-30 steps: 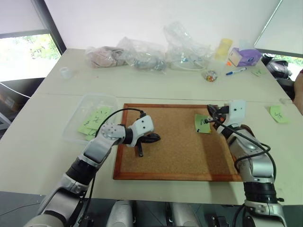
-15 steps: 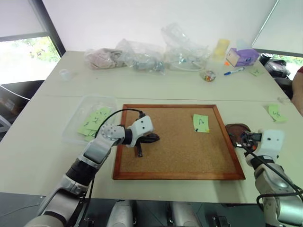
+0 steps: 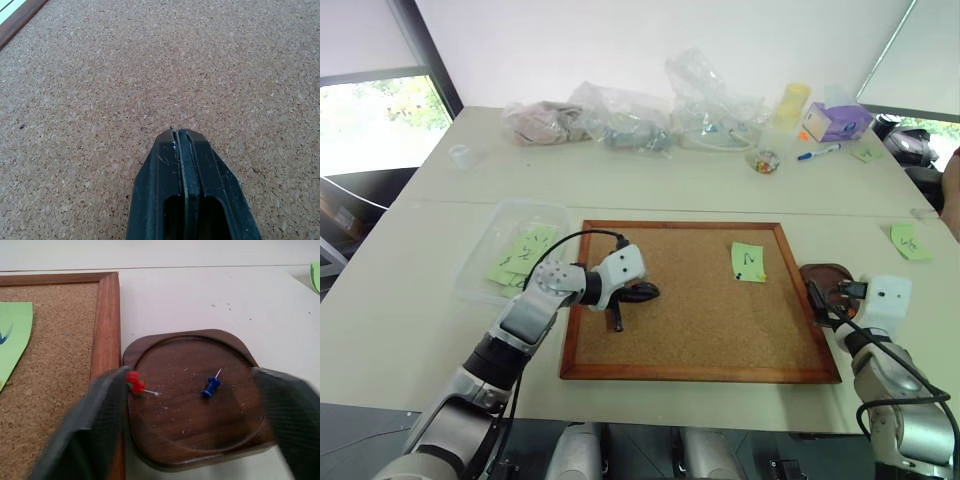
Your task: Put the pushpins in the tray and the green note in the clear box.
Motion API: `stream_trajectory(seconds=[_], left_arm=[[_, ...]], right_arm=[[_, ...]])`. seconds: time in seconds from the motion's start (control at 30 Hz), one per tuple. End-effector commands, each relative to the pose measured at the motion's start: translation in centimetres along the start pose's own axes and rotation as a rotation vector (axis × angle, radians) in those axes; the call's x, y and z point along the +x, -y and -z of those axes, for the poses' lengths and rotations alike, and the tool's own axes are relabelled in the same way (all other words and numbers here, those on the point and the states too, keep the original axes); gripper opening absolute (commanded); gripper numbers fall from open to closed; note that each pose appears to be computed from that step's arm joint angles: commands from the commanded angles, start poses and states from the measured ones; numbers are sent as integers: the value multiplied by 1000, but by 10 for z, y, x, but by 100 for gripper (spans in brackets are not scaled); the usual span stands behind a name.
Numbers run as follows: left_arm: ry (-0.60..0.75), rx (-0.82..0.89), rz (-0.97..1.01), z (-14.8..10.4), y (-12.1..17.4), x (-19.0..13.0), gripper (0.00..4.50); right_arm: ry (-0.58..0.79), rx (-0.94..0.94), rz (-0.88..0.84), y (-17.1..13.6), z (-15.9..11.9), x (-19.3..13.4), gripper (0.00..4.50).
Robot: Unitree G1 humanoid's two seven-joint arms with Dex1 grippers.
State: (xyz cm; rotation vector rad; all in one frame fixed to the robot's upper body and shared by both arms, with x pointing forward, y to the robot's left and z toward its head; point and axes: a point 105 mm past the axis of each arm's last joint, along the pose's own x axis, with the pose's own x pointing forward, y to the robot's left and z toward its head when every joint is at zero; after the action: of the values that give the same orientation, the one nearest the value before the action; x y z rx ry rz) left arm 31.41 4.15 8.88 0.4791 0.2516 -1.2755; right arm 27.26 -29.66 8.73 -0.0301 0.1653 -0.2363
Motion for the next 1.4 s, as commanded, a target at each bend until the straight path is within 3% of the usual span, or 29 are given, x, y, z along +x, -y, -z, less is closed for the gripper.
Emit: stream_trajectory(seconds=[0.03,0.2,0.5,0.77,0.93,1.13,1.3,1.4], left_arm=[[-20,-8,17,6,5,6,0],[-17,-5,15,5,6,6,0],[-16,0,16,5,8,6,0],[-17,2,10,6,7,5,0],[-14,3,7,5,7,5,0],[-12,6,-2,4,6,5,0],[-11,6,-9,4,5,4,0],[-11,3,-18,4,3,4,0]], right_arm=[[57,-8,15,3,-14,1,443],[81,13,32,7,-18,3,443],[230,243,43,14,-51,-2,443],[198,194,46,12,-45,-4,443],[60,55,108,19,-16,0,443],[-63,21,106,17,4,8,443],[-68,21,112,18,2,9,443],[46,47,120,21,-20,4,443]])
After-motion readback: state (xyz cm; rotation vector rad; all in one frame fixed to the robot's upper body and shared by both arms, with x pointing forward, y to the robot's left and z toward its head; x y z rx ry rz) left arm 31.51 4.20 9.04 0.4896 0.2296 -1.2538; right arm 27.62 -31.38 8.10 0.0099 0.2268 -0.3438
